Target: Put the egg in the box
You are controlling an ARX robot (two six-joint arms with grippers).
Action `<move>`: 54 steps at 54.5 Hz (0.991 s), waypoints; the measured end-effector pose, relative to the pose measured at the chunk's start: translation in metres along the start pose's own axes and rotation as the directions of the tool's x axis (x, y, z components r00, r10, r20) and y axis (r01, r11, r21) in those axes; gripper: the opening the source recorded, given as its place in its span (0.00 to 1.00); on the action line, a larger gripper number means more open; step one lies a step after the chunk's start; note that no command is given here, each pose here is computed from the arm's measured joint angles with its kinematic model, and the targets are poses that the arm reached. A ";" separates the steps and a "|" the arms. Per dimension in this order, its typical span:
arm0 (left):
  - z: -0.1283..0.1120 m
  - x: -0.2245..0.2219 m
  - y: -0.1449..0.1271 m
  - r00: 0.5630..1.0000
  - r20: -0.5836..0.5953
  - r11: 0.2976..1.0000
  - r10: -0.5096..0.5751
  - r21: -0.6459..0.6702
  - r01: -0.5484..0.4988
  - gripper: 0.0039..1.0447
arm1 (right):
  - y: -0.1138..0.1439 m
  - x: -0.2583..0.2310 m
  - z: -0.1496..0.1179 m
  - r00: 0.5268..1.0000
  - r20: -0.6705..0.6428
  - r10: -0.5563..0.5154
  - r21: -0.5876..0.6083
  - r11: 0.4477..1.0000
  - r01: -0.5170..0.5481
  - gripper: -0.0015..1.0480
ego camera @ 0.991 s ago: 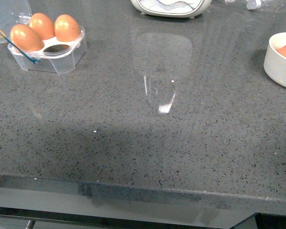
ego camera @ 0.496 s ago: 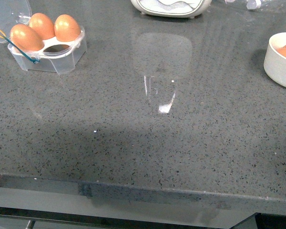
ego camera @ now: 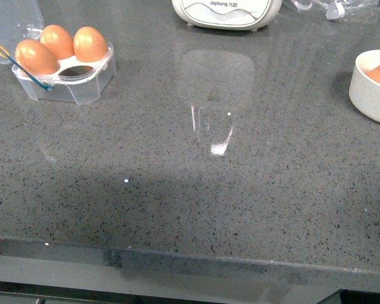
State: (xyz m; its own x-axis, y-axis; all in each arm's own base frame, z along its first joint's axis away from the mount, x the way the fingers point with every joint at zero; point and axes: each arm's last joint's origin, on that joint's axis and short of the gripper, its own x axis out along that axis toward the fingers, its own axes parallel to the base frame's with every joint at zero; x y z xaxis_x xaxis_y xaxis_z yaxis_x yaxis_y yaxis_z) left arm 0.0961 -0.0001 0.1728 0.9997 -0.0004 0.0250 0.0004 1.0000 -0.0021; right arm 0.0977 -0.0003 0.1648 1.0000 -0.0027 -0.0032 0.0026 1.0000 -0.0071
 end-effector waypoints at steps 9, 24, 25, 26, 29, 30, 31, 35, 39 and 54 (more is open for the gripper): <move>0.000 0.000 0.000 1.000 0.000 1.000 0.000 0.000 0.000 0.94 | 0.000 0.000 0.000 1.000 0.000 0.000 0.000 1.000 0.000 0.93; 0.000 0.000 0.000 1.000 0.000 1.000 0.000 0.000 0.000 0.94 | 0.000 0.000 0.000 1.000 0.000 0.000 0.000 1.000 0.000 0.93; 0.000 0.000 0.000 1.000 0.000 1.000 0.000 0.000 0.000 0.94 | 0.000 0.000 0.000 1.000 0.000 0.000 0.000 1.000 0.000 0.93; 0.000 0.000 0.000 1.000 0.000 1.000 0.000 0.000 0.000 0.94 | 0.000 0.000 0.000 1.000 0.000 0.000 0.000 1.000 0.000 0.93; 0.000 0.000 0.000 1.000 0.000 1.000 0.000 0.000 0.000 0.94 | -0.001 0.001 -0.002 0.998 -0.030 -0.049 -0.026 0.998 0.048 0.93; 0.000 0.000 0.000 1.000 0.000 1.000 0.000 0.000 0.000 0.94 | -0.001 0.002 -0.003 0.998 -0.039 -0.053 -0.035 0.998 0.052 0.93; 0.000 0.000 0.000 1.000 0.000 1.000 0.000 0.000 0.000 0.94 | -0.001 0.003 -0.003 0.997 -0.045 -0.056 -0.040 0.998 0.054 0.93; 0.000 0.000 0.000 1.000 0.000 1.000 0.000 0.000 0.000 0.94 | -0.004 0.008 0.000 0.998 -0.030 -0.062 -0.068 0.996 0.060 0.93; 0.000 0.000 0.000 1.000 0.000 1.000 0.000 0.000 0.000 0.94 | -0.007 0.015 0.004 0.999 0.009 -0.051 -0.084 0.995 0.052 0.93; 0.000 0.000 0.000 1.000 0.000 1.000 0.000 0.000 0.000 0.94 | -0.022 0.048 0.021 0.996 0.076 -0.036 -0.110 0.993 0.044 0.93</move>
State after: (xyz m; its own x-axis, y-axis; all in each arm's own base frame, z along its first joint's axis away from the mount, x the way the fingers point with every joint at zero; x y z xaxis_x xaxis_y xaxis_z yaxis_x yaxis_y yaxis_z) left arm 0.0961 -0.0001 0.1728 0.9997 -0.0004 0.0250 0.0004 1.0000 -0.0021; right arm 0.1453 -0.0218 0.1860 0.9966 -0.0381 0.0727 0.0464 0.9920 -0.1173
